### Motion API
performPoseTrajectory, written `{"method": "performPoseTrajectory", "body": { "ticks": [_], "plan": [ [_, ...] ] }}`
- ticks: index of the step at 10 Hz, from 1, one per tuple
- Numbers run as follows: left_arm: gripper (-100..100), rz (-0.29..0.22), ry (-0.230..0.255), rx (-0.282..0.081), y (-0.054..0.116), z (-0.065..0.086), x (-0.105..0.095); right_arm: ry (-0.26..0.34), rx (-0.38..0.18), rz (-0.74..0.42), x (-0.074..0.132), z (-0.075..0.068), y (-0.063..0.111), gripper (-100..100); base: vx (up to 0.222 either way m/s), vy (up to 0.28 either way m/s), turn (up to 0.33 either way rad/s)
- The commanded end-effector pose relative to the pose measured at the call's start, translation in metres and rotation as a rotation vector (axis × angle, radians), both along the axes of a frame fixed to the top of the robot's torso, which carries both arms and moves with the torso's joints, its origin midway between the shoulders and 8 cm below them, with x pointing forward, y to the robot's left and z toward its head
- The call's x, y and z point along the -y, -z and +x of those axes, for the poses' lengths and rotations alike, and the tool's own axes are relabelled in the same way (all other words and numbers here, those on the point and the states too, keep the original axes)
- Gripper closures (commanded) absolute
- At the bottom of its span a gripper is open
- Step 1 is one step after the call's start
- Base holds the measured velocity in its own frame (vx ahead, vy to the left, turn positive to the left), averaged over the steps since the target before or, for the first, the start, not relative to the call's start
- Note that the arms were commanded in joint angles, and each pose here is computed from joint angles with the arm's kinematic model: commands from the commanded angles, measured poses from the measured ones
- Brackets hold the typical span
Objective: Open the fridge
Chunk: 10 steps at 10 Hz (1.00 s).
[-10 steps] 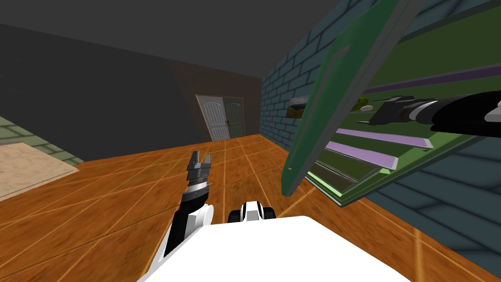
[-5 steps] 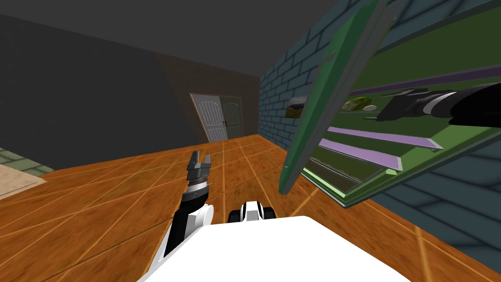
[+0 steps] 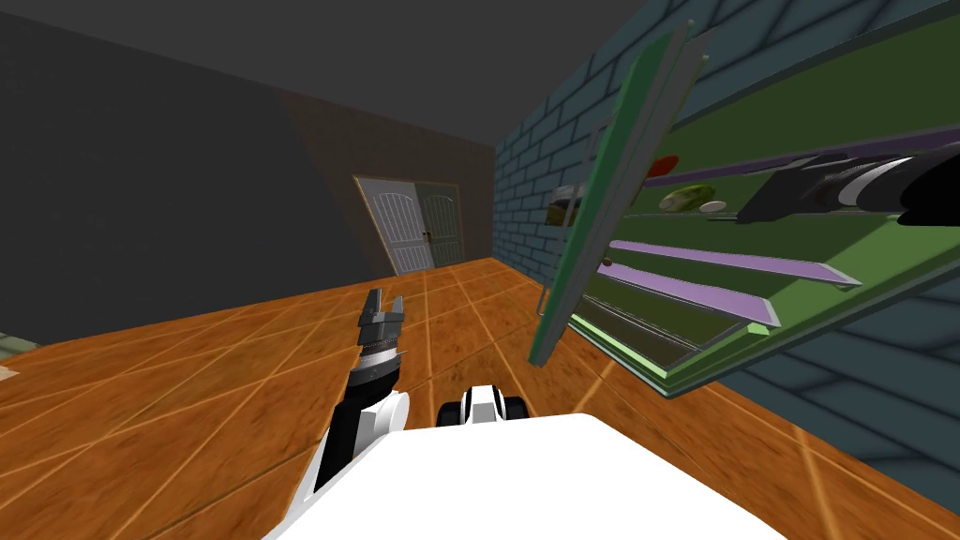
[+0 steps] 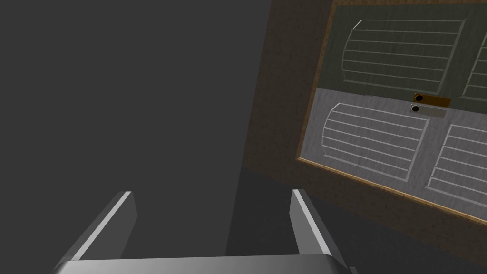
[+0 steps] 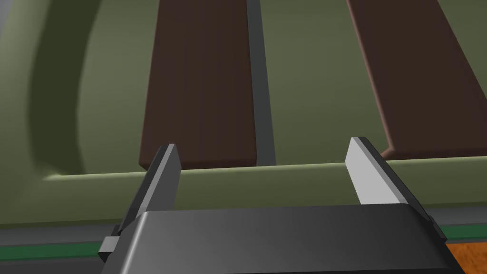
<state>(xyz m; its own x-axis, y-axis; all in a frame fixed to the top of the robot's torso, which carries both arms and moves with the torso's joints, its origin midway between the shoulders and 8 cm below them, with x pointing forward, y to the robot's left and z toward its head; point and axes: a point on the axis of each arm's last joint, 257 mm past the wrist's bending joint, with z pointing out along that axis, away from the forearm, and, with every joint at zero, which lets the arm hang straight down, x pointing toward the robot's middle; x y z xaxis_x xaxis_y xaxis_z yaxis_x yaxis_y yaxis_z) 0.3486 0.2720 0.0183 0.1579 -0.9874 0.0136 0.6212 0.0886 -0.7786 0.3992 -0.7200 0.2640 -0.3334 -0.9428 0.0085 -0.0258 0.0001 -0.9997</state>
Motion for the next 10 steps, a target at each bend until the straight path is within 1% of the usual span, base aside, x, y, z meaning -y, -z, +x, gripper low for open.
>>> {"method": "performPoseTrajectory", "body": {
  "ticks": [1,3,4,5,6,7,9,10],
  "plan": [
    [0,0.000,0.000,0.000,0.000,0.000,0.000,0.004,0.001,0.007,0.004,-0.004,-0.008,-100,0.152,0.127,-0.097],
    [0,0.000,0.000,0.000,0.000,0.000,0.000,0.007,0.003,0.013,0.007,-0.007,-0.014,-100,0.125,0.119,-0.061],
    [0,0.000,0.000,0.000,0.000,0.000,0.000,0.006,0.003,0.010,0.006,-0.007,-0.012,-100,0.043,0.050,-0.012],
    [0,0.000,0.000,0.000,0.000,0.000,0.000,-0.003,0.002,0.008,0.002,-0.004,-0.018,-100,0.097,-0.011,-0.058],
    [0,0.000,0.000,0.000,0.000,0.000,0.000,0.001,0.002,0.007,0.003,-0.005,-0.016,-100,0.061,-0.009,-0.017],
    [0,0.000,0.000,0.000,0.000,0.000,0.000,-0.016,0.003,0.005,-0.005,-0.002,-0.024,-100,0.040,-0.004,-0.101],
    [0,0.000,0.000,0.000,0.000,0.000,0.000,-0.046,-0.003,0.003,-0.018,0.004,-0.034,-100,0.075,-0.004,-0.162],
    [0,0.000,0.000,0.000,0.000,0.000,0.000,-0.049,0.004,0.001,-0.019,0.003,-0.037,-100,0.059,0.002,-0.051]
  ]
}}
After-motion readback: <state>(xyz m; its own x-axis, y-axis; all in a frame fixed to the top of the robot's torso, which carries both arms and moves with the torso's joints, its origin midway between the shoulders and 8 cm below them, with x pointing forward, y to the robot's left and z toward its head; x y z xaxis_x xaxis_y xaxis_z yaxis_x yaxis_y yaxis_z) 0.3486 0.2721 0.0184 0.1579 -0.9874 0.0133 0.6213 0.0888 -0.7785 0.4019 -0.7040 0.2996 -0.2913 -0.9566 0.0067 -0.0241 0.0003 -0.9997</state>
